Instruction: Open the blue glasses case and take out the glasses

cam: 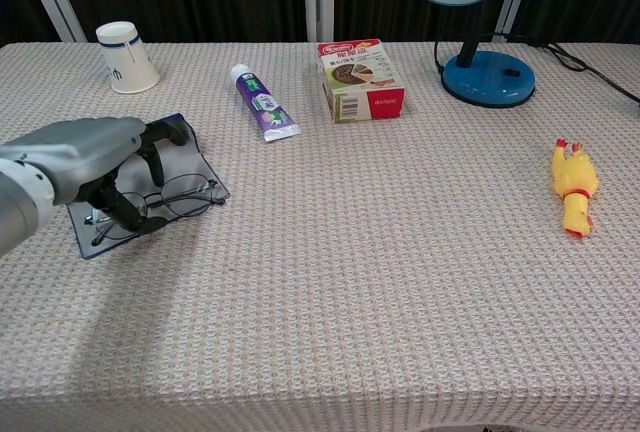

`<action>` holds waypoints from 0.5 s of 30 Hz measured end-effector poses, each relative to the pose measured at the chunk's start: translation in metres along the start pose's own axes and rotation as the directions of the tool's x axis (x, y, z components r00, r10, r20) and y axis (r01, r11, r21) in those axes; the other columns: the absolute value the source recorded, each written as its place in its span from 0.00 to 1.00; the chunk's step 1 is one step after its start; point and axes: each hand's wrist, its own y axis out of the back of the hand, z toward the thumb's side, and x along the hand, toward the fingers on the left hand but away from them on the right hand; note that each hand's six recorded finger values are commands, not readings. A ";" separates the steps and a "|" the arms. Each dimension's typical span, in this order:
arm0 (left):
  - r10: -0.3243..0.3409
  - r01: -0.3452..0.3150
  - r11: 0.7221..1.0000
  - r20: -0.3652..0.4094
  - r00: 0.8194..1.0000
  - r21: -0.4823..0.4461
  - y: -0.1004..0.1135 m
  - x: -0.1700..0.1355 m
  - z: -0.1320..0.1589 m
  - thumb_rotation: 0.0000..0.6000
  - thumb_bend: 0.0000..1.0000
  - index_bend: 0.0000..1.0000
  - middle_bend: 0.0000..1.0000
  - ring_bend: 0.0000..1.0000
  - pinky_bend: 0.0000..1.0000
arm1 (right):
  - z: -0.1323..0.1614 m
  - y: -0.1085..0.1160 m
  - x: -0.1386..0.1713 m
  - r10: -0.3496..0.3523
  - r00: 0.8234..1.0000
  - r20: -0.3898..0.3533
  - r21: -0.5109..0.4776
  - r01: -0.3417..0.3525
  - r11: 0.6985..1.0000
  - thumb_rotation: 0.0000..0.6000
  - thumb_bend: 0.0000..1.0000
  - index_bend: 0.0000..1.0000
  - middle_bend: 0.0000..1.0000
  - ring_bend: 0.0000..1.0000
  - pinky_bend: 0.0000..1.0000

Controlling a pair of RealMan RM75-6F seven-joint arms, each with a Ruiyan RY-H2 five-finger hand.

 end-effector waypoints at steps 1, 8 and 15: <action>0.001 -0.001 1.000 0.000 1.000 0.002 -0.001 0.001 0.000 1.00 0.26 0.14 0.34 0.16 0.21 | 0.000 0.000 0.000 0.001 1.000 0.001 0.000 -0.001 1.000 1.00 0.18 0.00 0.00 0.00 0.00; 0.011 -0.011 1.000 0.006 1.000 0.015 -0.005 0.005 0.000 1.00 0.30 0.15 0.38 0.19 0.22 | -0.002 0.000 0.000 0.002 1.000 0.003 0.001 -0.002 1.000 1.00 0.18 0.00 0.00 0.00 0.00; 0.001 -0.002 1.000 0.006 1.000 0.029 -0.009 0.006 -0.001 1.00 0.35 0.15 0.43 0.21 0.23 | -0.002 -0.002 0.000 0.007 1.000 0.005 0.003 -0.007 1.000 1.00 0.18 0.00 0.00 0.00 0.00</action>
